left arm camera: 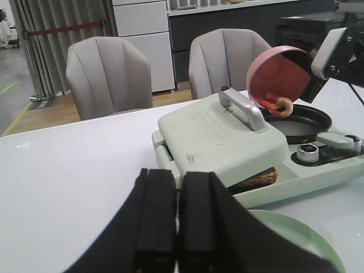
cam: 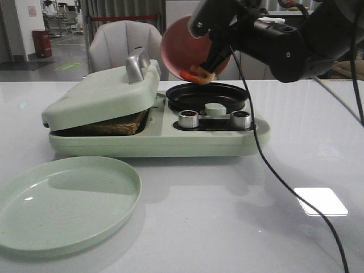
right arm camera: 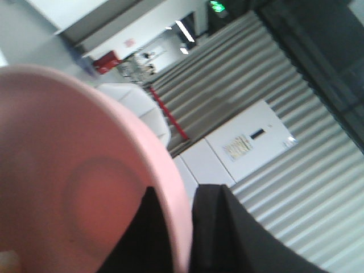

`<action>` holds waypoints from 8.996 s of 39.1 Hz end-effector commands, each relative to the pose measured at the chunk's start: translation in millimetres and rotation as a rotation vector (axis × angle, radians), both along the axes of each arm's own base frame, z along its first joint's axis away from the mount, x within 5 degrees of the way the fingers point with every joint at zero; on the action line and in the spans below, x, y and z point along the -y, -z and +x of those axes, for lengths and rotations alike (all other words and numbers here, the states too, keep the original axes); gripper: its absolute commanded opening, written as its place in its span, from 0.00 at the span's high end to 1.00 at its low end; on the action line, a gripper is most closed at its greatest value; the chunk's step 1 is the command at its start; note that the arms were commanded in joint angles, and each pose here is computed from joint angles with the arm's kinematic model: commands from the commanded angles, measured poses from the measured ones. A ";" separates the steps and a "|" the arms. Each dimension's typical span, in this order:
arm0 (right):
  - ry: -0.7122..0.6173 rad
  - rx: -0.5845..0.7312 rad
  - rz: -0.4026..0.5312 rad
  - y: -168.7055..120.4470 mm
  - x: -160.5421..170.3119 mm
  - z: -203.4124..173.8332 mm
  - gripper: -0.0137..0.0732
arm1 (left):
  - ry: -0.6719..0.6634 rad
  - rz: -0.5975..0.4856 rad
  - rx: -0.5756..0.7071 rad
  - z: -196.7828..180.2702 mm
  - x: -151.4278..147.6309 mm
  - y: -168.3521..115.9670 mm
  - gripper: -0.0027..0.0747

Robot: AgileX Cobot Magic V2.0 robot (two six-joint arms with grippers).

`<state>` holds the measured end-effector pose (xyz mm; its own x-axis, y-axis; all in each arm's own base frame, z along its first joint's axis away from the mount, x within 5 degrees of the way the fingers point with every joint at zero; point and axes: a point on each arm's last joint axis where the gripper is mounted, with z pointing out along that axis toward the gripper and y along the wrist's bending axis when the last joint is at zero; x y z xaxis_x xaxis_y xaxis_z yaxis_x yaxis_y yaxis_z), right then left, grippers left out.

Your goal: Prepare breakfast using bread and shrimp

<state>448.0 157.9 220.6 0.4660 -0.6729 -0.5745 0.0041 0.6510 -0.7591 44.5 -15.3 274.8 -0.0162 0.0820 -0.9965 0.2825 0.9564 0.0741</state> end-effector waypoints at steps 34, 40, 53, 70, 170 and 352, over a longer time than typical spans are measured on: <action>0.062 -0.206 0.945 -110.9 52.0 -38.9 0.68 | -0.002 -0.043 0.082 -0.5 -0.7 -14.8 0.82; 0.035 -0.449 0.941 -147.8 61.6 -67.1 0.68 | -0.002 -0.043 0.082 -0.5 -0.7 -14.8 0.82; 0.128 -0.788 0.894 -169.3 115.9 -108.6 0.68 | -0.002 -0.043 0.082 -0.5 -0.7 -14.8 0.82; 0.343 -1.264 0.907 -96.4 166.9 -96.3 0.68 | -0.002 -0.043 0.082 -0.5 -0.7 -14.8 0.82; -0.061 -0.634 0.820 -149.0 106.2 -277.5 0.42 | -0.002 -0.043 0.082 -0.5 -0.7 -14.8 0.82; 0.097 -0.260 0.879 -0.7 157.3 -395.7 0.67 | -0.213 -0.211 0.104 10.9 -11.7 68.0 0.82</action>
<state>56.4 1.1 206.6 0.0894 0.0374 -0.9953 -0.0223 0.9991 0.0356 56.2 -2.9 206.7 0.0268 -0.1063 -0.9940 0.0564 0.9929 -0.1046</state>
